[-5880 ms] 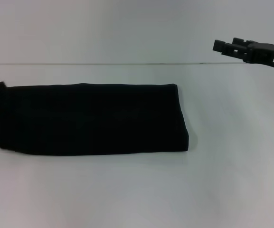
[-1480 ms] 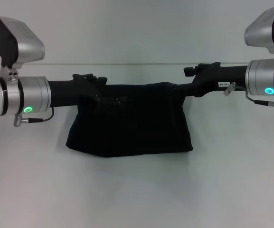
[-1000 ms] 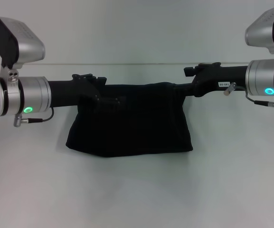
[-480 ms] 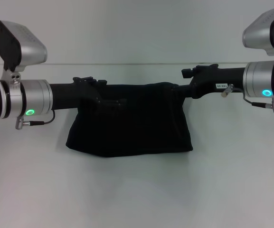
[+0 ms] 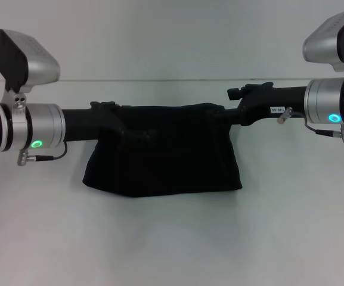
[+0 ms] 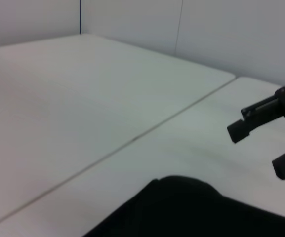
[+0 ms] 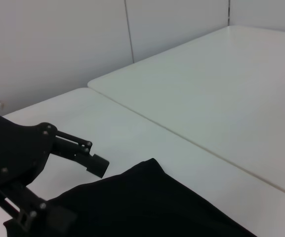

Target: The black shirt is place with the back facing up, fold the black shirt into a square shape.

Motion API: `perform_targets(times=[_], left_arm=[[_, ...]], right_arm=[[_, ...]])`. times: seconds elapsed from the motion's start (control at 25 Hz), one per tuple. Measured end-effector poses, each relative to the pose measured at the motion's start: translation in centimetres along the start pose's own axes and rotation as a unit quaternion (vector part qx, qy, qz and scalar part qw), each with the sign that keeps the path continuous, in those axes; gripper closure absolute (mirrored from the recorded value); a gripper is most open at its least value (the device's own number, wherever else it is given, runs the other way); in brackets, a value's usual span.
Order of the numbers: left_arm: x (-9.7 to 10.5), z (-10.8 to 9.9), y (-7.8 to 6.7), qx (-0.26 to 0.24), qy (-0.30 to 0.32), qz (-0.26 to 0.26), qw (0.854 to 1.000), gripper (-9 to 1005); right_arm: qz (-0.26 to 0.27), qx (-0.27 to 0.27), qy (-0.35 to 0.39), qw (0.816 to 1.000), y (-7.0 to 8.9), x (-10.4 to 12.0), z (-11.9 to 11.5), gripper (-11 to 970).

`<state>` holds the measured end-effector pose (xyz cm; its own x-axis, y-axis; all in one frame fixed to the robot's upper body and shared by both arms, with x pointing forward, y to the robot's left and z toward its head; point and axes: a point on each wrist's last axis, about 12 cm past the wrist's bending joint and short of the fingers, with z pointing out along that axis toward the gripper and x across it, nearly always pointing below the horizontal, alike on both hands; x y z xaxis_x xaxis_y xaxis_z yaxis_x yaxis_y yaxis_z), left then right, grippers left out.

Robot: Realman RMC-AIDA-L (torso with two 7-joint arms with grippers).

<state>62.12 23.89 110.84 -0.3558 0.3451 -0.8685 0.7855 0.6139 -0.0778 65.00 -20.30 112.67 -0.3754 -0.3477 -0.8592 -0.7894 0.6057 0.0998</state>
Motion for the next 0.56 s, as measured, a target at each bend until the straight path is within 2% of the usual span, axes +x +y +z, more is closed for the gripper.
perform_targets(times=[0.56], left_arm=[[0.09, -0.02, -0.03, 0.003, 0.016, -0.002, 1.000, 88]], right_arm=[[0.005, -0.005, 0.010, 1.000, 0.17, 0.86, -0.02, 74]])
